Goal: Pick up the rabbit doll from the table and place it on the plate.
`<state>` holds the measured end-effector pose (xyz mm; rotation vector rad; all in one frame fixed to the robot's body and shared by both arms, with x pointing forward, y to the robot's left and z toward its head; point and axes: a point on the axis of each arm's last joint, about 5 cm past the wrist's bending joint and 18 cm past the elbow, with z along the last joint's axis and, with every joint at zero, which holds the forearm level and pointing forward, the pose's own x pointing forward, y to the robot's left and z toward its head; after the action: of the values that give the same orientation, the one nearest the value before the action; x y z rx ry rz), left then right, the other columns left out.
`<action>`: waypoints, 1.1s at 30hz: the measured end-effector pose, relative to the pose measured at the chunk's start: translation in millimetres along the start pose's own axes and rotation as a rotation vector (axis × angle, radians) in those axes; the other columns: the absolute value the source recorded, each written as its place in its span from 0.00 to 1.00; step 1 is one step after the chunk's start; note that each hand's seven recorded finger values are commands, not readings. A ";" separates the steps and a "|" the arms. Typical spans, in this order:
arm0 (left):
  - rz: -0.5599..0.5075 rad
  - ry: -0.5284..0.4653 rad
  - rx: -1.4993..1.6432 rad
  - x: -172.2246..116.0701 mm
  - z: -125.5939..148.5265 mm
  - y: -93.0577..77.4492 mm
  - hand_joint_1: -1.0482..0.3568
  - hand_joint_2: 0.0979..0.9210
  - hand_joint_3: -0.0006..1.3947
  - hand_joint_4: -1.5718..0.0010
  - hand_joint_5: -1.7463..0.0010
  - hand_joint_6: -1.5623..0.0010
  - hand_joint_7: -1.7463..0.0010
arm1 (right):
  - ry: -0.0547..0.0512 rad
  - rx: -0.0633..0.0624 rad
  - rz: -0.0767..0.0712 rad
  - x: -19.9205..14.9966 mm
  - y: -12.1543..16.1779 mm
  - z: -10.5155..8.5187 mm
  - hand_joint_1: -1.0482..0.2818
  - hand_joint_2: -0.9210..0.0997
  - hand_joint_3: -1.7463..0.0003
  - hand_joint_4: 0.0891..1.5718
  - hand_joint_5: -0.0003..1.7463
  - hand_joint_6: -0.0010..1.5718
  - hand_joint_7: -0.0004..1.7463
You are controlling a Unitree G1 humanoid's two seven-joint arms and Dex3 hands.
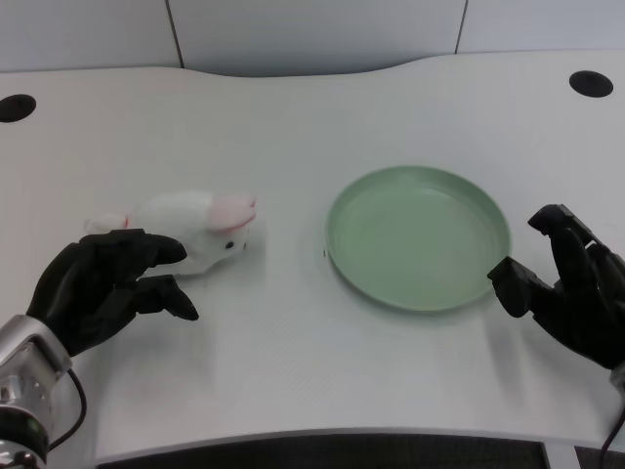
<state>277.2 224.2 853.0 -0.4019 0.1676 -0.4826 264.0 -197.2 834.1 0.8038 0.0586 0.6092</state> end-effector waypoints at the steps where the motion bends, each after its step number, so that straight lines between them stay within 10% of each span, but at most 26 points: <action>1: 0.000 0.000 0.000 0.0 0.0 0.0 0.10 0.88 0.00 0.20 0.53 0.05 0.93 | -0.001 -0.001 0.000 0.0 0.0 0.1 0.34 0.00 0.82 0.54 1.00 0.42 1.00; 33: 0.002 -0.007 0.010 -0.6 2.3 1.1 0.12 0.91 0.01 0.21 0.51 0.06 0.94 | -0.016 -0.025 0.004 -0.1 0.0 1.4 0.33 0.00 0.81 0.52 1.00 0.41 1.00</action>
<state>277.7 226.2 854.7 -0.3937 0.1586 -0.4795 264.3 -198.2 835.1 0.7845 0.0342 0.6064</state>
